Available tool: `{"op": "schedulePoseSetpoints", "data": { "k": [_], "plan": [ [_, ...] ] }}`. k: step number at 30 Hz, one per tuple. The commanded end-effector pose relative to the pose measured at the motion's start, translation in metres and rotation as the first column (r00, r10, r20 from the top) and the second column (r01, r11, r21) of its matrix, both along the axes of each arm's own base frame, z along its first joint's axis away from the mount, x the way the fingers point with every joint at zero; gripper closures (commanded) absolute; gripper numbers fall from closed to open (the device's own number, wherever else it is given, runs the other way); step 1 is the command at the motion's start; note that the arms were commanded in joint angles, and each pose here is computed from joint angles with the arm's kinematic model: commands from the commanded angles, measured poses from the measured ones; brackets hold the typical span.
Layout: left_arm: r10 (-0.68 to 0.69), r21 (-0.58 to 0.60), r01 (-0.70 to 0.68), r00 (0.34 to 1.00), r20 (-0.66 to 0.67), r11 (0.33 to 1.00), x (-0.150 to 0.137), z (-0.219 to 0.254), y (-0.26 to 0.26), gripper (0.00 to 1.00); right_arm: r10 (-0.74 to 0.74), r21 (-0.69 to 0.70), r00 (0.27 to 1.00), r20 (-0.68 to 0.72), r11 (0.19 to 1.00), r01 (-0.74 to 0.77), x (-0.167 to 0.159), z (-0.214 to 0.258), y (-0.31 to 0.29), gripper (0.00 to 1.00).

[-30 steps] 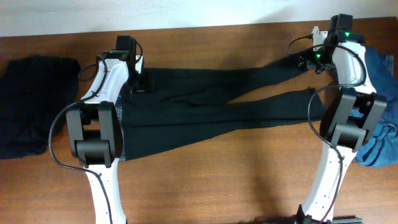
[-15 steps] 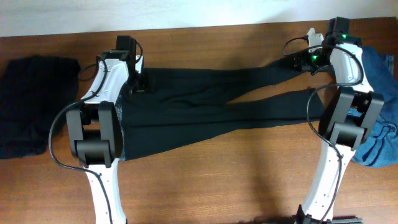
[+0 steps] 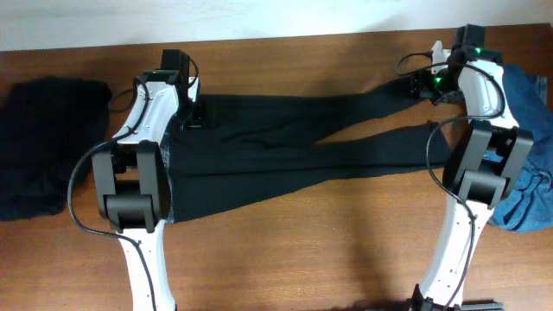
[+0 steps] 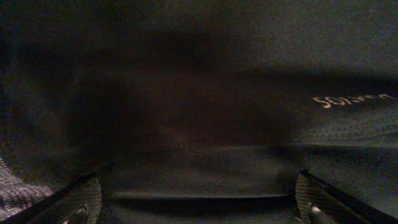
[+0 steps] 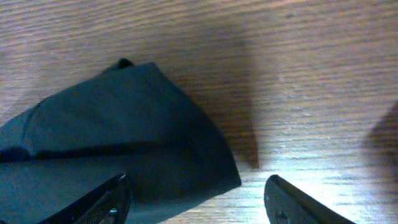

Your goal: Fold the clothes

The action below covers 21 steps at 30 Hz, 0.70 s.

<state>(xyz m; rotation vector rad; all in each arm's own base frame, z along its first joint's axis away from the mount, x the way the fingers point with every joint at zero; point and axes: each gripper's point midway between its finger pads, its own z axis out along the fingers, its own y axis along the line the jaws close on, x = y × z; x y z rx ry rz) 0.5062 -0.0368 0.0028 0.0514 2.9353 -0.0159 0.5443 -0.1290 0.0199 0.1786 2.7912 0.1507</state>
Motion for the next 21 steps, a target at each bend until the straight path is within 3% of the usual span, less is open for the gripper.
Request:
{"op": "schedulePoseSetpoints", "data": {
  "k": [1, 5, 8, 14, 21],
  "plan": [
    [0.011, 0.02, -0.009, 0.998, -0.064, 1.0, -0.01, -0.028, 0.007, 0.01, -0.025, -0.014, 0.999, -0.027, 1.0, 0.025, -0.003, -0.007, 0.0, 0.31],
    [0.011, 0.02, -0.009, 0.998, -0.064, 1.0, -0.01, -0.028, 0.007, 0.01, -0.021, 0.002, 0.999, -0.034, 1.0, 0.021, -0.005, -0.007, 0.002, 0.62],
    [0.011, 0.02, -0.009, 0.998, -0.064, 1.0, -0.01, -0.028, 0.007, 0.01, -0.021, 0.005, 0.999, -0.046, 1.0, 0.021, -0.007, -0.008, 0.003, 0.94],
    [0.01, 0.02, -0.008, 0.998, -0.065, 1.0, -0.01, -0.028, 0.007, 0.01, -0.023, 0.007, 0.998, -0.056, 1.0, 0.023, -0.013, 0.014, 0.004, 0.96],
    [0.011, 0.02, -0.009, 0.998, -0.064, 1.0, -0.01, -0.028, 0.007, 0.01, -0.02, -0.007, 0.999, 0.026, 1.0, 0.02, -0.001, 0.066, 0.002, 0.93]
  ]
}}
